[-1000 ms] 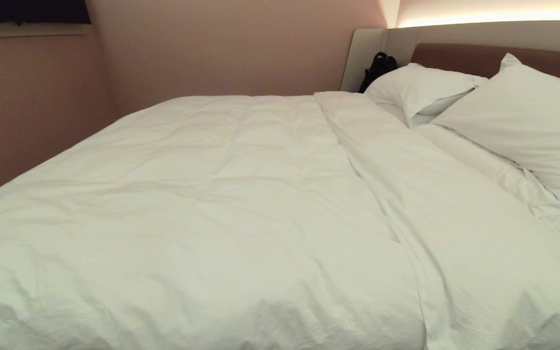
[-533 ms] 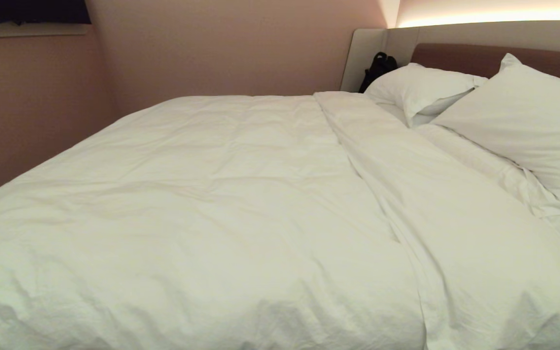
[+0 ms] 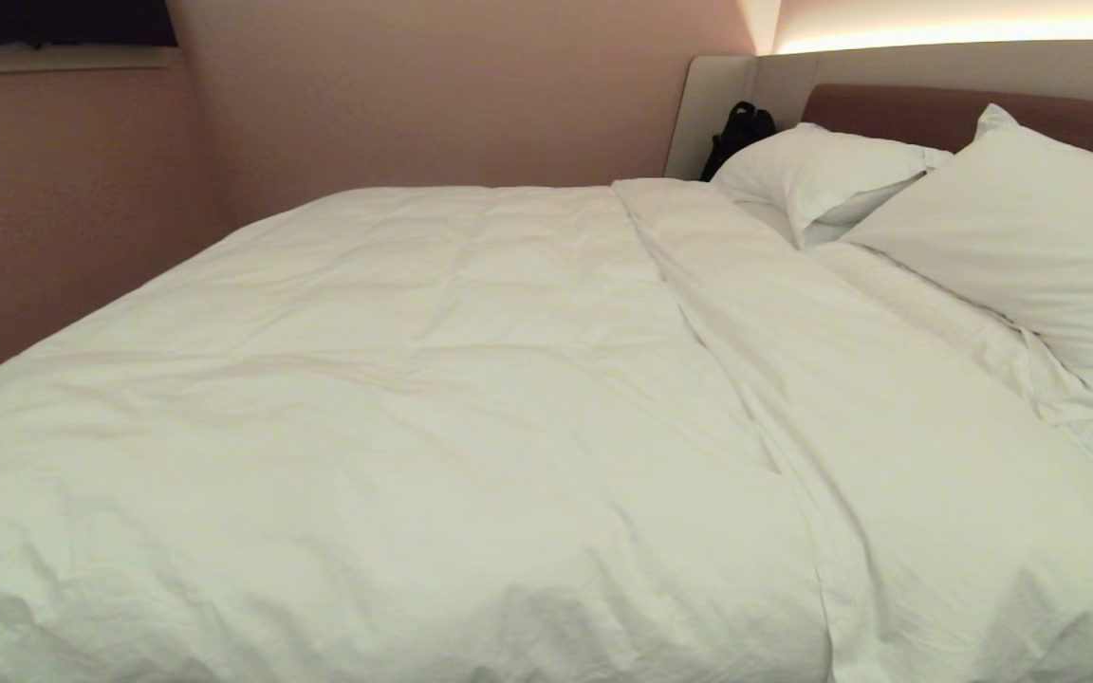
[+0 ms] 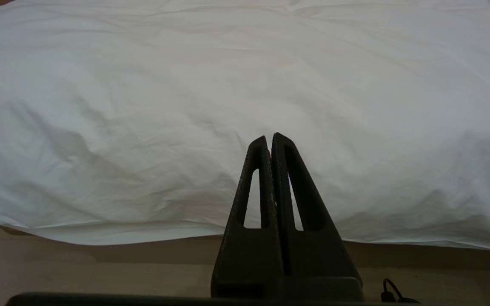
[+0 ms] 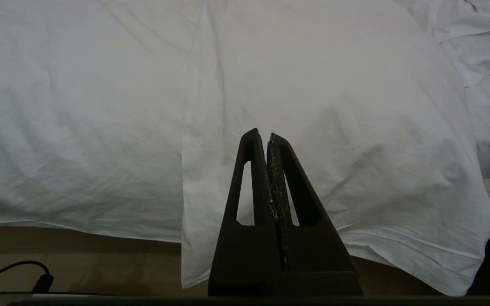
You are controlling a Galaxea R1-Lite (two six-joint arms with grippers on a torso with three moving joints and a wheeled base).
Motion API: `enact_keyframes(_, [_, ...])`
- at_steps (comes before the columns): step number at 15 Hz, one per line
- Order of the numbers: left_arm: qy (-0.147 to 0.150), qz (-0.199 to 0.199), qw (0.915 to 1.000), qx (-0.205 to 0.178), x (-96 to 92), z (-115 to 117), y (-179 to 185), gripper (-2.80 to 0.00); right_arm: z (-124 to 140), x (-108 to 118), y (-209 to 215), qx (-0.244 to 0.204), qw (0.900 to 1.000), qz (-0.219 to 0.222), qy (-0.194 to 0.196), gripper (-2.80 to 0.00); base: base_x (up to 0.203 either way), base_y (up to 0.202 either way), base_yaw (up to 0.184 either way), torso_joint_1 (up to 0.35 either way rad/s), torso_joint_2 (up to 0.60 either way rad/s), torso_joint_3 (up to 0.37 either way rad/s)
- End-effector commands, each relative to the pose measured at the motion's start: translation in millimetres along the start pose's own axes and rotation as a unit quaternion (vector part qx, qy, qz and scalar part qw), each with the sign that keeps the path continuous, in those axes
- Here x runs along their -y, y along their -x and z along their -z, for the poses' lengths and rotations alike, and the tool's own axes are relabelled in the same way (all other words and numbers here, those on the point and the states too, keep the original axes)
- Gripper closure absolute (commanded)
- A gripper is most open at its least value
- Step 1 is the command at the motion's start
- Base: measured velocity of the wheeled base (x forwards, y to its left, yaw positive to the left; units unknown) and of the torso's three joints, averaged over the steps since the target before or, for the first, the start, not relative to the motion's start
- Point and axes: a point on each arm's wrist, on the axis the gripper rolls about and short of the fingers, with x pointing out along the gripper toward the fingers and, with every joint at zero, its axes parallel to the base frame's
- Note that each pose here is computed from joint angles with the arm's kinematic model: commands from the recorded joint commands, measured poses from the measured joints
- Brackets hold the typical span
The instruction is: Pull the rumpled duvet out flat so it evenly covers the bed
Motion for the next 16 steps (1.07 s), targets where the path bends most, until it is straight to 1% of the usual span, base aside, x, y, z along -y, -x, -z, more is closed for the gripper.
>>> enact_keyframes(1, [0.0, 0.0, 1.0, 0.0, 0.0, 0.1, 0.0, 0.0, 0.0, 0.0, 0.0, 0.0, 1.0, 0.0, 0.0, 0.0, 0.0, 0.0, 0.0, 0.0, 0.0, 0.0])
enact_keyframes(16, [-0.001, 0.0, 1.0, -0.001, 0.0, 0.2, 0.0, 0.0, 0.0, 0.0, 0.0, 0.0, 1.0, 0.0, 0.0, 0.0, 0.0, 0.0, 0.0, 0.0, 0.0, 0.0])
